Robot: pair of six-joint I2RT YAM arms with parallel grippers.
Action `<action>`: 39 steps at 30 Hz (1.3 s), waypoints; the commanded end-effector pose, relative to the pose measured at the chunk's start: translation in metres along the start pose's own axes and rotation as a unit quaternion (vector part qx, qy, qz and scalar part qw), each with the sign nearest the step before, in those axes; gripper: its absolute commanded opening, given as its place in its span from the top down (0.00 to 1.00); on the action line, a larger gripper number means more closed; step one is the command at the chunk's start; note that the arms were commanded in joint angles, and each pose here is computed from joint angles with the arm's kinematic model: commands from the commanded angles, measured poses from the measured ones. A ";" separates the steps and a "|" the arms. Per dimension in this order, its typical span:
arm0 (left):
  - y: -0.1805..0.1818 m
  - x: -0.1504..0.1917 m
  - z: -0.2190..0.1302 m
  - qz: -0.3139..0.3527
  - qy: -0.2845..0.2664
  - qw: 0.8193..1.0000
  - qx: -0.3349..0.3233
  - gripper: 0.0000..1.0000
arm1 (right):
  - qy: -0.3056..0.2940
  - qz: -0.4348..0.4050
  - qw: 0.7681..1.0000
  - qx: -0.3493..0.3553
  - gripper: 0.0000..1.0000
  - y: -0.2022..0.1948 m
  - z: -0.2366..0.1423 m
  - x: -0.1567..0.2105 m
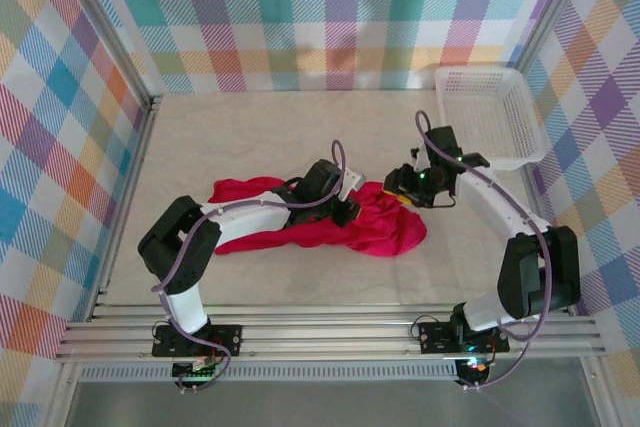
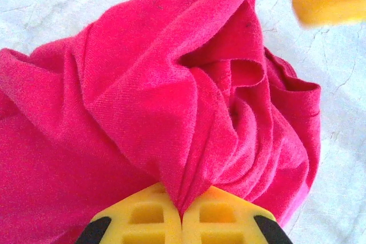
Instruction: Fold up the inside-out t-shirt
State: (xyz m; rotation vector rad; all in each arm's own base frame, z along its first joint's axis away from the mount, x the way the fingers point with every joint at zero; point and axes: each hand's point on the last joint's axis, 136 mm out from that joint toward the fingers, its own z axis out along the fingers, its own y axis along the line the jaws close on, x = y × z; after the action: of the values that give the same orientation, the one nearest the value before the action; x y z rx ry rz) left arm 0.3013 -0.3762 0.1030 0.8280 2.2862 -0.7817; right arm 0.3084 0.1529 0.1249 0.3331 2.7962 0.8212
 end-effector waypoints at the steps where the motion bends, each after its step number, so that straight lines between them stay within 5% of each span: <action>1: -0.009 -0.003 0.002 -0.004 0.003 1.000 0.014 1.00 | 0.011 0.000 1.000 0.018 0.58 -0.008 0.006 0.012; 9: -0.009 -0.003 0.001 -0.006 0.006 1.000 0.013 1.00 | 0.009 0.013 1.000 0.016 0.58 -0.006 0.038 -0.017; 10: -0.009 -0.003 0.000 -0.005 0.006 1.000 0.012 1.00 | 0.012 0.012 1.000 0.018 0.66 -0.006 0.042 -0.021; 12: -0.008 -0.001 -0.001 -0.003 0.010 1.000 0.008 1.00 | 0.018 0.004 1.000 0.018 0.98 0.002 0.039 -0.029; 22: 0.045 0.013 -0.011 -0.043 0.028 0.998 -0.027 1.00 | -0.100 -0.022 0.994 -0.047 1.00 0.031 -0.120 -0.063; 25: 0.059 0.018 -0.013 -0.057 0.033 0.997 -0.032 1.00 | -0.119 -0.007 0.990 -0.071 1.00 0.026 -0.143 -0.068; 33: 0.054 0.023 -0.015 -0.068 0.034 0.997 -0.019 0.99 | -0.052 0.051 0.988 -0.139 1.00 0.006 -0.085 -0.063; 36: 0.044 0.017 -0.018 -0.045 0.022 0.999 -0.016 0.90 | -0.022 0.054 0.989 -0.135 1.00 0.004 -0.055 -0.051; 39: 0.038 0.011 -0.024 -0.020 0.014 1.000 -0.019 0.68 | -0.005 0.070 0.987 -0.143 1.00 0.000 -0.039 -0.049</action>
State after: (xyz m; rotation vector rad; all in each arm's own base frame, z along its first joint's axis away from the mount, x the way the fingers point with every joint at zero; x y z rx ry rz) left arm 0.3209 -0.3398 0.0926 0.7484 2.3435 -0.7986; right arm 0.3305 0.1132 0.1564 0.5192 2.6948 1.1608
